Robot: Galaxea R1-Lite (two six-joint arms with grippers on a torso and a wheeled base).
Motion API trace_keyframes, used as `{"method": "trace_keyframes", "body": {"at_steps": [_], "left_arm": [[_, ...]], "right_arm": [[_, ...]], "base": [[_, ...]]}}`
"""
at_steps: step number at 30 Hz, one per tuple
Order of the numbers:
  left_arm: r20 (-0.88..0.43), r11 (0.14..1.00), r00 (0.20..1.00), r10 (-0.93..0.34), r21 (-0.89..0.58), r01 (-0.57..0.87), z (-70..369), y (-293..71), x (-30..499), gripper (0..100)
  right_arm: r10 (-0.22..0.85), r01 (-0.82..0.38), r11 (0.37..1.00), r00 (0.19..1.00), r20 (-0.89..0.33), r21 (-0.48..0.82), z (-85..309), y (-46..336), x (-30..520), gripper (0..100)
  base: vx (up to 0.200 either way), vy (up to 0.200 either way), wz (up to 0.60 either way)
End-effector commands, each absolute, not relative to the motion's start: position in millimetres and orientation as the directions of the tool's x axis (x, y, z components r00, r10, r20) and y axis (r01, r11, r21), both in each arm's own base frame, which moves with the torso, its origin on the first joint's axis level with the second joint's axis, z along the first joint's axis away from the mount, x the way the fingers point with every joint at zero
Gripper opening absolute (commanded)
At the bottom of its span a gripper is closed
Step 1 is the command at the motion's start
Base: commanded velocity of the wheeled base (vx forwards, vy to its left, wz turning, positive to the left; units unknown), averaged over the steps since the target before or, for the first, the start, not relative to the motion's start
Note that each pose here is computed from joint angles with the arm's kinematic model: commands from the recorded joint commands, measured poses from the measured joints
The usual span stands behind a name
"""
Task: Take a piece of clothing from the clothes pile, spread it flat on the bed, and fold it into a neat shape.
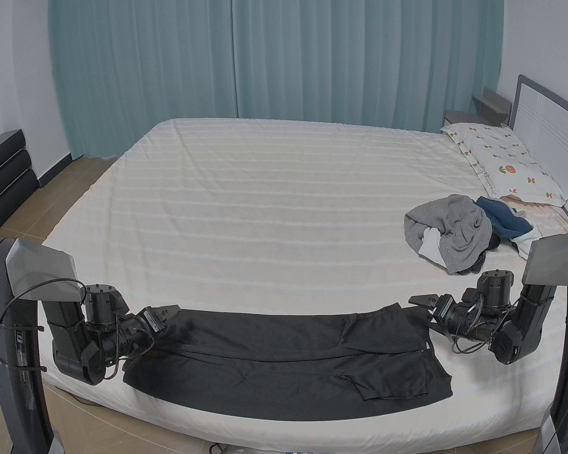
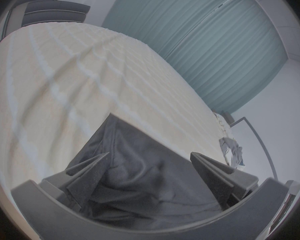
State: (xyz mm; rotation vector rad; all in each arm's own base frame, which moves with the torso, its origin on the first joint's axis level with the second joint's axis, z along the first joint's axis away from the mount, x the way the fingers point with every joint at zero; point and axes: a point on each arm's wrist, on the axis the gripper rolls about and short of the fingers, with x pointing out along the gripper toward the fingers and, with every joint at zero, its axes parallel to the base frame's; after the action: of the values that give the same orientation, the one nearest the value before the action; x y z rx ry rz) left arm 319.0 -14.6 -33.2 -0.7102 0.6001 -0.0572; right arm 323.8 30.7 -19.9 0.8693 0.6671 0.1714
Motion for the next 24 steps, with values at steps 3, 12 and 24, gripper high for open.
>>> {"method": "trace_keyframes", "body": {"at_steps": [3,12,24], "left_arm": [[-0.575,0.807,0.786,-0.228,-0.563,-0.178,-44,-8,293,100],[-0.586,0.855,0.785,-0.201,-0.496,-0.152,-43,1,283,100],[-0.510,0.831,0.846,-0.154,-0.531,-0.168,-18,22,288,100]], "right_arm": [[0.403,0.132,0.648,0.776,-0.485,0.750,-23,32,320,100],[0.407,0.131,0.648,0.773,-0.486,0.750,-23,33,320,100],[0.403,0.143,0.653,0.766,-0.501,0.744,-23,34,313,100]], "base": [[0.000,0.000,0.00],[0.000,0.000,0.00],[0.000,0.000,0.00]]}}
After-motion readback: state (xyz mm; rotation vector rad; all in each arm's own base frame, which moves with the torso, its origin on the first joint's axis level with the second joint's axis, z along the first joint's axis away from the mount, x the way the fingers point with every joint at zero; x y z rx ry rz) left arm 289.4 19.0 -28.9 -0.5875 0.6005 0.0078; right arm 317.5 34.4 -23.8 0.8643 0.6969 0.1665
